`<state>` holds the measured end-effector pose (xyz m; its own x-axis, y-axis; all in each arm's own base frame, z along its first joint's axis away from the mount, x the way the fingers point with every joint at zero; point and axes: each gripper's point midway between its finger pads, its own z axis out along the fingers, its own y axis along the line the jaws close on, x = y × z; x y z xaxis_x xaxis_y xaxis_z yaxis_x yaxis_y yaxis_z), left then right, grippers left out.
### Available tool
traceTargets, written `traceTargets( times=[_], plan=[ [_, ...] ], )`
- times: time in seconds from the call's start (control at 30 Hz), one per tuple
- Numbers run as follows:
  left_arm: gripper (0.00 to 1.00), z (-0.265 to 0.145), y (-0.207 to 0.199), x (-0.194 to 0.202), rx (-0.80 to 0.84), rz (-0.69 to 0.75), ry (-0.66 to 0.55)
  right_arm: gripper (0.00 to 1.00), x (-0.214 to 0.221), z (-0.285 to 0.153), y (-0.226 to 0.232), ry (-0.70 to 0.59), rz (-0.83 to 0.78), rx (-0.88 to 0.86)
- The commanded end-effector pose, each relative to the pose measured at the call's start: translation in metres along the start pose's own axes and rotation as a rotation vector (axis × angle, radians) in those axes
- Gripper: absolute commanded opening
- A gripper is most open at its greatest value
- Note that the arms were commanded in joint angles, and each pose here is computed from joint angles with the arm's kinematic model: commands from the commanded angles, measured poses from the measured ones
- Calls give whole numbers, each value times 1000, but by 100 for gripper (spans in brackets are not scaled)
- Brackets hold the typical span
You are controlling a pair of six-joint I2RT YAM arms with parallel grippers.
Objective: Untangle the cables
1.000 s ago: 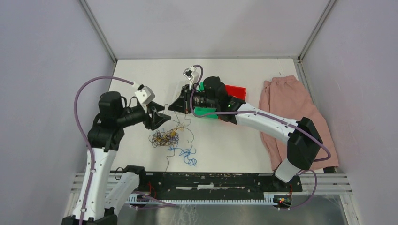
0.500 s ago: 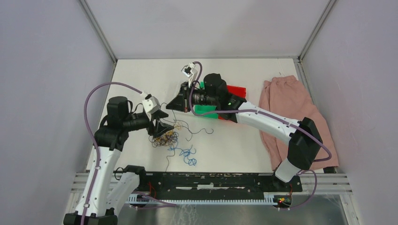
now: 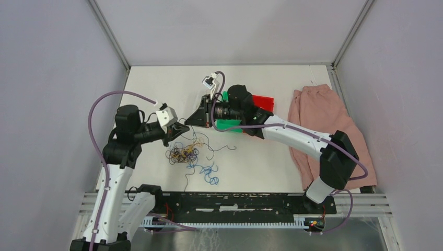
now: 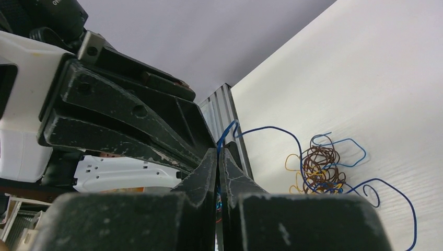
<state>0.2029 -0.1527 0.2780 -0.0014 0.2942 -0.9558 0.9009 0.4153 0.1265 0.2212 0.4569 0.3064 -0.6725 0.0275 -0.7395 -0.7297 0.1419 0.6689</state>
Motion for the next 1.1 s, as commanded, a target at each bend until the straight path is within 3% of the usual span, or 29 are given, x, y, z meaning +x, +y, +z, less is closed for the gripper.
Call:
traceTargets(
  times=[0.0,0.03,0.13,0.2,0.27,0.37,0.57,0.8,0.97,1.07],
  plan=[
    [14,-5,14,-23,-62,182,-54,4,-11,-3,27,-37,-11,-106],
    [26,-6,15,-25,-71,203,-56,4,-8,-3,26,-33,-10,-105],
    [40,-11,14,-28,-69,274,-35,4,-6,-5,24,-28,-15,-91],
    [57,-15,9,-25,-41,340,-8,3,-5,-7,24,-22,-21,-86],
    [65,-18,8,-22,-35,406,15,4,-5,-8,25,-19,-26,-87],
    [69,-21,13,-27,-58,468,24,3,-1,-9,22,-5,-36,-74],
    [69,-17,18,-26,-16,483,53,3,-3,-13,27,-10,-47,-77],
    [63,-10,20,-11,30,445,91,3,-4,-16,33,-8,-57,-91],
    [50,-9,28,-4,21,462,121,3,-3,-16,35,-6,-58,-97],
    [31,-6,36,-13,-22,451,89,3,-3,-15,36,-4,-51,-107]
  ],
)
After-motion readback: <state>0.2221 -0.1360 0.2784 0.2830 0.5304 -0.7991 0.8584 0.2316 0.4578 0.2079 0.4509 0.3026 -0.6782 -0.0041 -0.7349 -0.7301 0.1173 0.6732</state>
